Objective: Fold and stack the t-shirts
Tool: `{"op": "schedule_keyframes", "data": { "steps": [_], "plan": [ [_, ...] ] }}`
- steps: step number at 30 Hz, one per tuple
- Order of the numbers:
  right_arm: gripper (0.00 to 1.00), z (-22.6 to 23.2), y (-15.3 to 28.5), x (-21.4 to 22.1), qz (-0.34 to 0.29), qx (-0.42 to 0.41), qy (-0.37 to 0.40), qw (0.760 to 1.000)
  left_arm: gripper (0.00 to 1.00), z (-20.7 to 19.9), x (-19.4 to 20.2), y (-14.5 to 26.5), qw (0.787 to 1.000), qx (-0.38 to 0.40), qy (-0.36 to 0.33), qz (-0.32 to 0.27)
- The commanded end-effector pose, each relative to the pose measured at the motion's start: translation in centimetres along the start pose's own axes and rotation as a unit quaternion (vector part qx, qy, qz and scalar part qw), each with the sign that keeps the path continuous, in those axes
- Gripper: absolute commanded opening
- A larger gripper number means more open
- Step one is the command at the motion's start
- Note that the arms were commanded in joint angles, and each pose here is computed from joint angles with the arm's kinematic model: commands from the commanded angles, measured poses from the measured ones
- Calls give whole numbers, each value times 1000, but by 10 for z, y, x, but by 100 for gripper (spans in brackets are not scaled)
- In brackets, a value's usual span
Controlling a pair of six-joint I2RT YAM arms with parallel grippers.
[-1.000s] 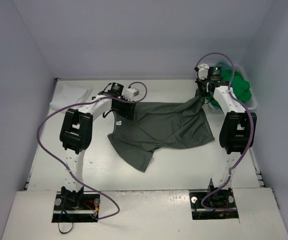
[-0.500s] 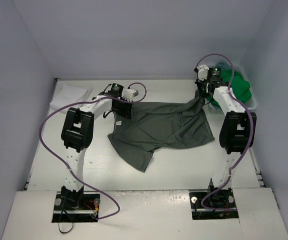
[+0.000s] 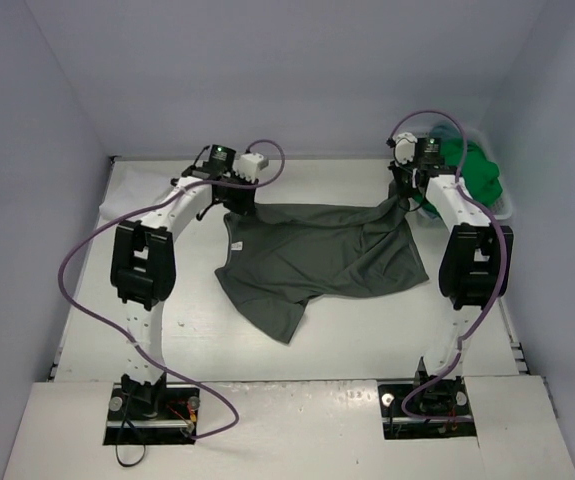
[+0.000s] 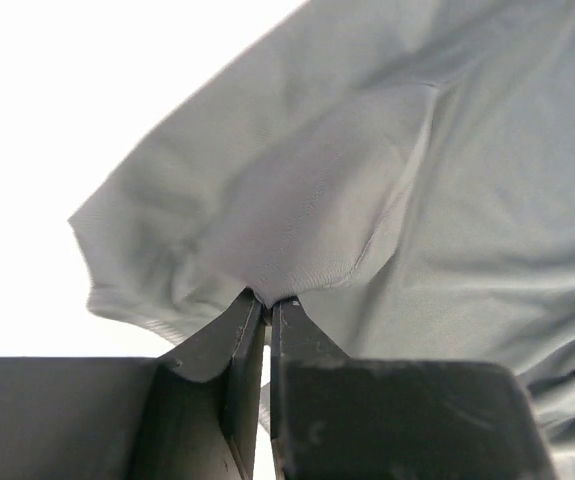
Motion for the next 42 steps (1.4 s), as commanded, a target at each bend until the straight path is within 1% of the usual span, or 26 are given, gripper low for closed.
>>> {"op": "schedule_keyframes", "data": {
  "steps": [1, 3, 5, 8, 9, 14, 15, 16, 17, 19, 20, 22, 23, 25, 26, 28, 29, 31, 32, 33, 34, 36, 37, 38, 40, 42],
  "plan": [
    [0, -7, 47, -39, -100, 14, 13, 995, 0, 4, -51, 85, 994, -44, -31, -98],
    [0, -10, 54, -48, -121, 20, 18, 992, 0, 8, -58, 106, 991, -61, -31, -115],
    [0, -12, 61, -56, -139, 23, 23, 990, 0, 10, -62, 119, 990, -68, -31, -123],
    [0, -18, 83, -83, -187, 32, 21, 982, 0, 14, -71, 147, 984, -90, -31, -148],
    [0, -19, 85, -83, -189, 33, 17, 981, 0, 15, -72, 152, 983, -94, -30, -153],
    [0, -18, 123, -112, -252, 21, 14, 968, 0, 12, -83, 181, 977, -109, -29, -179],
    [0, -15, 142, -118, -273, 19, 17, 962, 0, 10, -86, 189, 975, -113, -32, -186],
    [0, -12, 151, -120, -284, 10, 13, 959, 0, 7, -91, 200, 973, -117, -33, -197],
    [0, -9, 173, -124, -306, 11, 15, 952, 0, 5, -94, 209, 970, -121, -35, -207],
    [0, -4, 195, -124, -327, 9, 13, 945, 0, -3, -101, 235, 962, -133, -42, -234],
    [0, 0, 222, -126, -351, 14, 19, 936, 0, -6, -103, 245, 959, -138, -43, -244],
    [0, 7, 255, -122, -377, 18, 21, 926, 0, -20, -107, 277, 949, -151, -55, -271],
    [0, 10, 265, -120, -385, 18, 21, 922, 0, -30, -107, 296, 942, -161, -61, -288],
    [0, 15, 283, -113, -397, 15, 21, 917, 0, -44, -107, 320, 933, -171, -68, -311],
    [0, 21, 297, -105, -407, 13, 24, 913, 0, -56, -104, 342, 923, -182, -76, -330],
    [0, 27, 313, -94, -406, 9, 27, 913, 0, -71, -101, 365, 913, -191, -83, -350],
    [0, 30, 314, -88, -399, 3, 26, 917, 0, -85, -95, 387, 903, -199, -94, -370],
    [0, 35, 325, -76, -396, 2, 29, 918, 0, -99, -88, 406, 893, -207, -102, -386],
    [0, 37, 321, -69, -386, -3, 29, 922, 0, -112, -81, 424, 883, -215, -109, -403],
    [0, 38, 322, -64, -384, -3, 30, 923, 0, -119, -76, 434, 877, -217, -114, -413],
    [0, 41, 332, -58, -391, 2, 36, 920, 0, -133, -68, 451, 866, -224, -123, -430],
    [0, 44, 333, -47, -384, 0, 42, 922, 0, -144, -59, 467, 853, -234, -128, -449],
    [0, 47, 342, -43, -393, 2, 47, 918, 0, -157, -50, 482, 841, -241, -135, -466],
    [0, 49, 344, -39, -395, 2, 53, 917, 0, -162, -46, 490, 833, -247, -138, -476],
    [0, 53, 354, -31, -405, 1, 61, 912, 0, -178, -34, 508, 818, -251, -147, -497],
    [0, 55, 362, -25, -409, 9, 60, 911, 0, -191, -24, 522, 807, -253, -152, -512]
  ]
}}
Point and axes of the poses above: each gripper's point midway between its finger pads, its own y axis back along the fingers, its own z axis along the line the jaws close on, x = y × z, the point moved 10 cm from there along y, back along the fingers, and after that the axes turned 6 degrees about -y, right-handed, at the moved point
